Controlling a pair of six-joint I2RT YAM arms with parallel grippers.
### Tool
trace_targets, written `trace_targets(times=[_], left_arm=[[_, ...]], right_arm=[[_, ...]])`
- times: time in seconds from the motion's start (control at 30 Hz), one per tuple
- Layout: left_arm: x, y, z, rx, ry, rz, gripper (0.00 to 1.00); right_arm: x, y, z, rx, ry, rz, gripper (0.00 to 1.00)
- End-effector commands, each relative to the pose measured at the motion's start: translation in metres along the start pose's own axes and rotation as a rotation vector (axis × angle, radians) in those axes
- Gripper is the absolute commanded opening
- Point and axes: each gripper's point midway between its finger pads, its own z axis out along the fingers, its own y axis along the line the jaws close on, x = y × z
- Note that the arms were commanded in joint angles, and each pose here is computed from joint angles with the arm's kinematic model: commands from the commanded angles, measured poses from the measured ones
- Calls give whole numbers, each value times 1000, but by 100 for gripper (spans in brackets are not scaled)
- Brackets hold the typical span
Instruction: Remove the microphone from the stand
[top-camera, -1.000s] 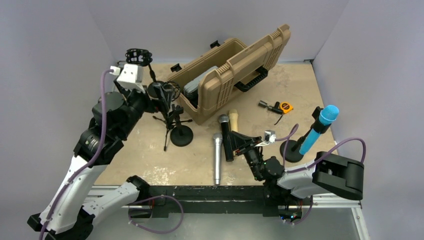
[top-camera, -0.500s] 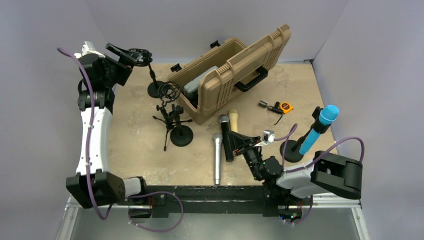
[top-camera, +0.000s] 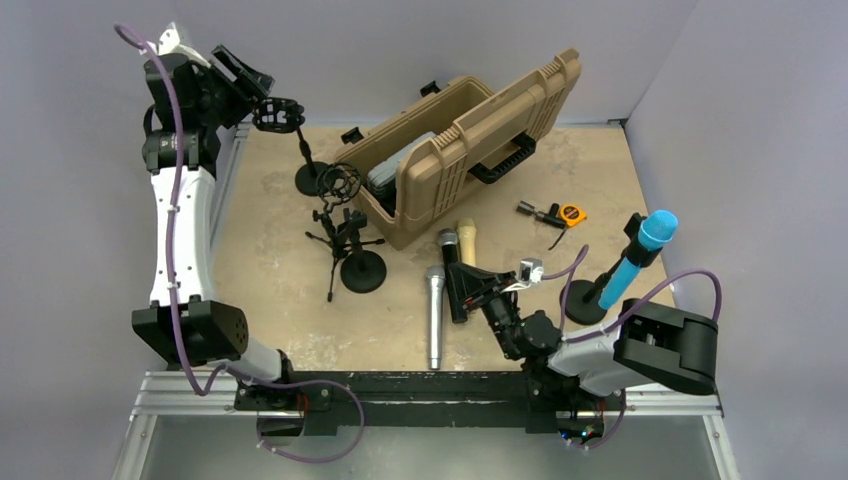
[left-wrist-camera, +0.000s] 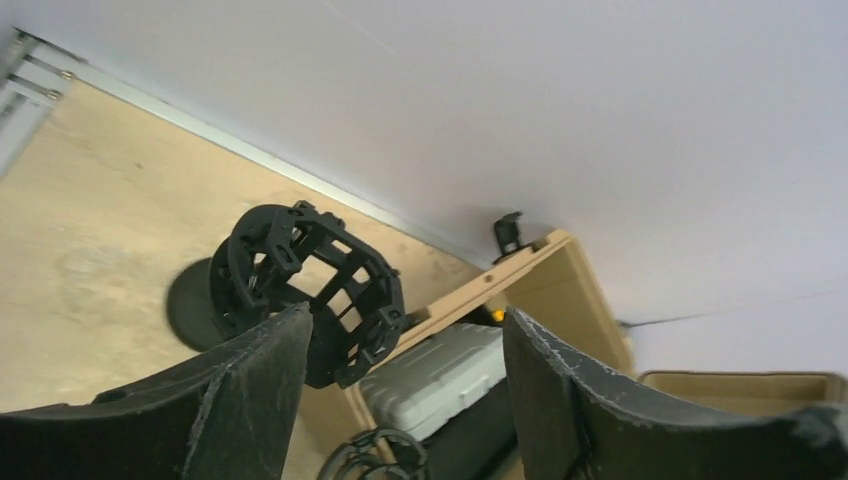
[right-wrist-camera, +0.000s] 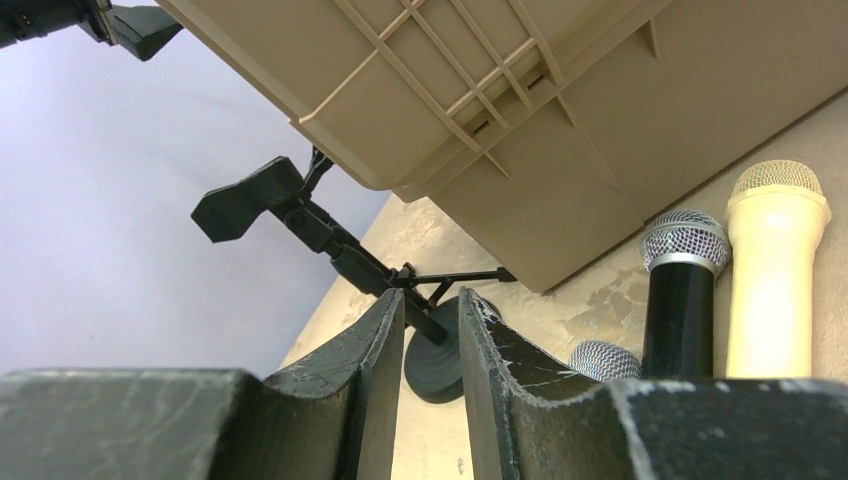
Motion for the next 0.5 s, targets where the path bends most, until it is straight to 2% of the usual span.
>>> trace_targets(times=[0.0, 0.1, 0.17, 0.47], left_arm=[[13, 9, 0, -112, 26, 288, 64], [19, -7, 9, -75, 32, 414, 59], [23, -5, 17, -78, 50, 447, 58], [56, 28, 59, -133, 166, 461, 58]], right_arm=[[-12, 13, 8, -21, -49, 37, 27], [-11, 14, 9, -24, -47, 32, 27], [-11, 15, 9, -29, -47, 33, 26], [-17, 13, 4, -31, -56, 52, 27]])
